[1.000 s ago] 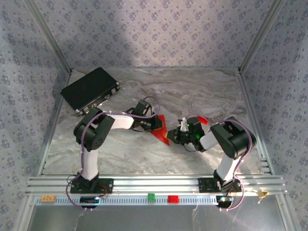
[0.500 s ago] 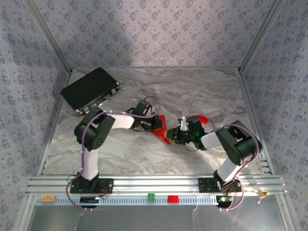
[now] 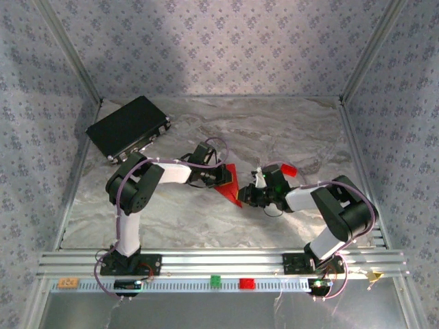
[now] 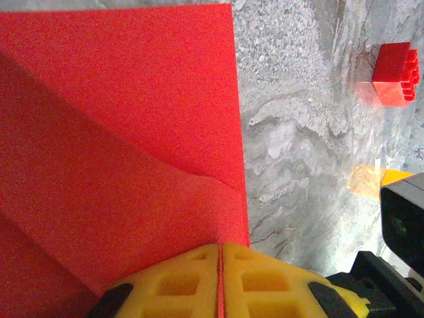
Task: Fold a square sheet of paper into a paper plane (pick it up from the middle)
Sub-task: Fourth fold the wing at the center of the table.
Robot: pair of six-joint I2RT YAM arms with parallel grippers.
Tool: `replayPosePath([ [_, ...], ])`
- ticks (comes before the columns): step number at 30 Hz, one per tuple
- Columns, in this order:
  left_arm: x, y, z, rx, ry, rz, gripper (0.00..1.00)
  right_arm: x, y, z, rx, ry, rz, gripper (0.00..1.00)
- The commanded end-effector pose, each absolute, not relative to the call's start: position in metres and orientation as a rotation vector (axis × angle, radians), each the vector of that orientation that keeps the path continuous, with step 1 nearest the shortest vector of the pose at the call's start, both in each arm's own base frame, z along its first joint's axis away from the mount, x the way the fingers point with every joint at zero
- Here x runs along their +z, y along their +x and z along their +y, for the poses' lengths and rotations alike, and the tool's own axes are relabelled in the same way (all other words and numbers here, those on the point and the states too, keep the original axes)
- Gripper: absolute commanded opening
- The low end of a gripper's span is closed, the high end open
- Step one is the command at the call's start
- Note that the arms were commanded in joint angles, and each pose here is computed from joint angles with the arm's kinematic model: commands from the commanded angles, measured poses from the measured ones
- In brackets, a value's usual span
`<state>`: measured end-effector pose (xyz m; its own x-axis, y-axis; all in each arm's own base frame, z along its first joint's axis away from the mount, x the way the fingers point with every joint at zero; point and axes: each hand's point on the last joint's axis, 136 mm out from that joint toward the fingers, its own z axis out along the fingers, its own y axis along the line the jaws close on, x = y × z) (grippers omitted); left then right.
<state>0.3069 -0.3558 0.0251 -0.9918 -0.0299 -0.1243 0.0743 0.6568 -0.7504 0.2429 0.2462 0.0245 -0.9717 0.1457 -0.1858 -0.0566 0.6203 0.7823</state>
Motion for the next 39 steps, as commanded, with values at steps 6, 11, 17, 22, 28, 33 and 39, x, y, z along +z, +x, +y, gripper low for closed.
replayPosePath([
  [6,0.0,0.293,-0.349,-1.191,0.031,2.83,0.1,0.004,0.221,0.233,1.189,0.125,2.736,0.13],
  [11,0.001,0.293,-0.349,-1.195,0.03,2.828,0.09,0.015,0.224,0.236,1.196,0.084,2.709,0.25],
  [17,0.001,0.293,-0.349,-1.198,0.029,2.827,0.1,0.007,0.218,0.234,1.105,0.036,2.765,0.29],
  [22,0.001,0.293,-0.349,-1.201,0.028,2.825,0.09,-0.002,0.215,0.227,1.013,0.024,2.805,0.25],
  [28,0.001,0.292,-0.349,-1.201,0.031,2.827,0.09,-0.007,0.212,0.223,0.987,0.046,2.815,0.14],
  [33,0.0,0.292,-0.349,-1.199,0.03,2.83,0.09,-0.006,0.212,0.224,1.031,0.08,2.794,0.1],
  [39,-0.002,0.292,-0.348,-1.197,0.027,2.833,0.09,0.005,0.217,0.231,1.124,0.09,2.742,0.11],
])
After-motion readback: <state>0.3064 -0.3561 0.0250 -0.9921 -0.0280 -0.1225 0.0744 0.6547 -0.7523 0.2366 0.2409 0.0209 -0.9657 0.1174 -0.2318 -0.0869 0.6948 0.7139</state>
